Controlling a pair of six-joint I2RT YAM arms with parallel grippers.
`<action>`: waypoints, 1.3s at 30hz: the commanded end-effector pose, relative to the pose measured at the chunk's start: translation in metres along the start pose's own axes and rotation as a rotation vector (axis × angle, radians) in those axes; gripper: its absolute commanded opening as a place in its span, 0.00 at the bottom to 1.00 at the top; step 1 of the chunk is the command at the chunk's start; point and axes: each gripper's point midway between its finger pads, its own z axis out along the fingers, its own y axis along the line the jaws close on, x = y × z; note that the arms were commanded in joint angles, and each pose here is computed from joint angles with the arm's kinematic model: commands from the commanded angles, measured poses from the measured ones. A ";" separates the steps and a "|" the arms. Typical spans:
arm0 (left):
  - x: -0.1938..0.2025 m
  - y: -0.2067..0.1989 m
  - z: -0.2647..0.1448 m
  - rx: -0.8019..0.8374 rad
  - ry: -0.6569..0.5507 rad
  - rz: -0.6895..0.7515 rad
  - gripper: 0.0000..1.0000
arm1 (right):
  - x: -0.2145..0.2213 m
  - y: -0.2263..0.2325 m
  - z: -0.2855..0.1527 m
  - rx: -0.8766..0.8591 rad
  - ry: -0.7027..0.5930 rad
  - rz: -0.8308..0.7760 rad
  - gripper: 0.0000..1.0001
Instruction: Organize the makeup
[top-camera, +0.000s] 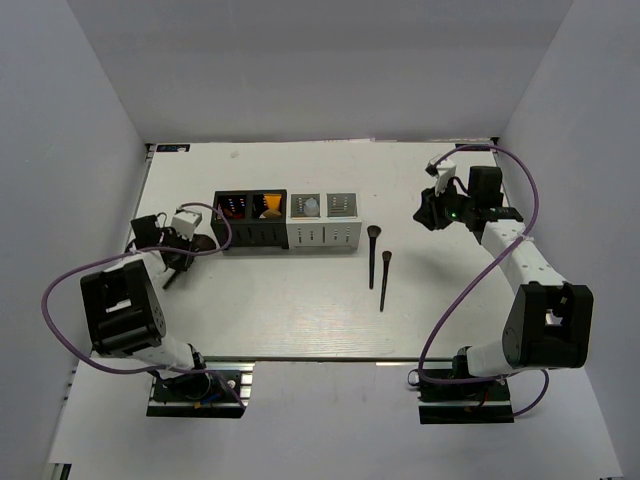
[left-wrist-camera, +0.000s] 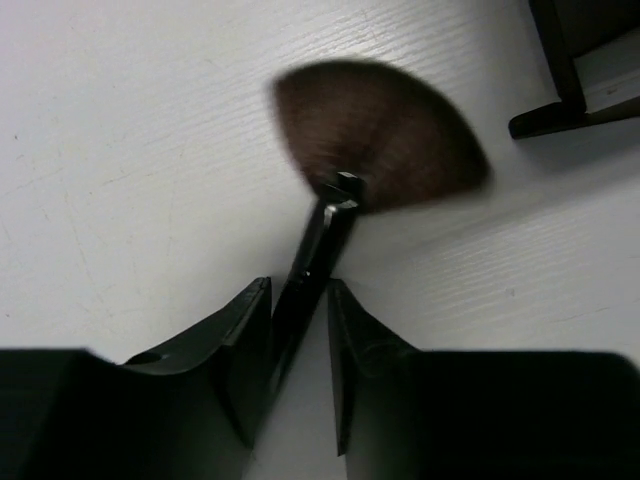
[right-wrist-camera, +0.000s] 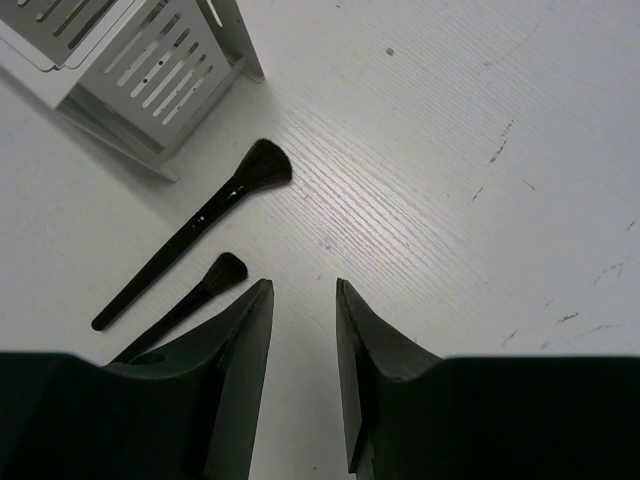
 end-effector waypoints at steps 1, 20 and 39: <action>0.028 -0.022 -0.003 0.043 0.061 -0.029 0.36 | -0.025 -0.005 -0.007 0.015 -0.046 -0.022 0.38; -0.079 0.061 -0.068 -0.351 -0.240 -0.307 0.09 | -0.031 0.013 -0.020 -0.016 -0.098 -0.053 0.38; -0.277 -0.090 -0.169 0.384 -0.845 -0.316 0.04 | -0.038 0.026 -0.022 -0.086 -0.085 -0.038 0.37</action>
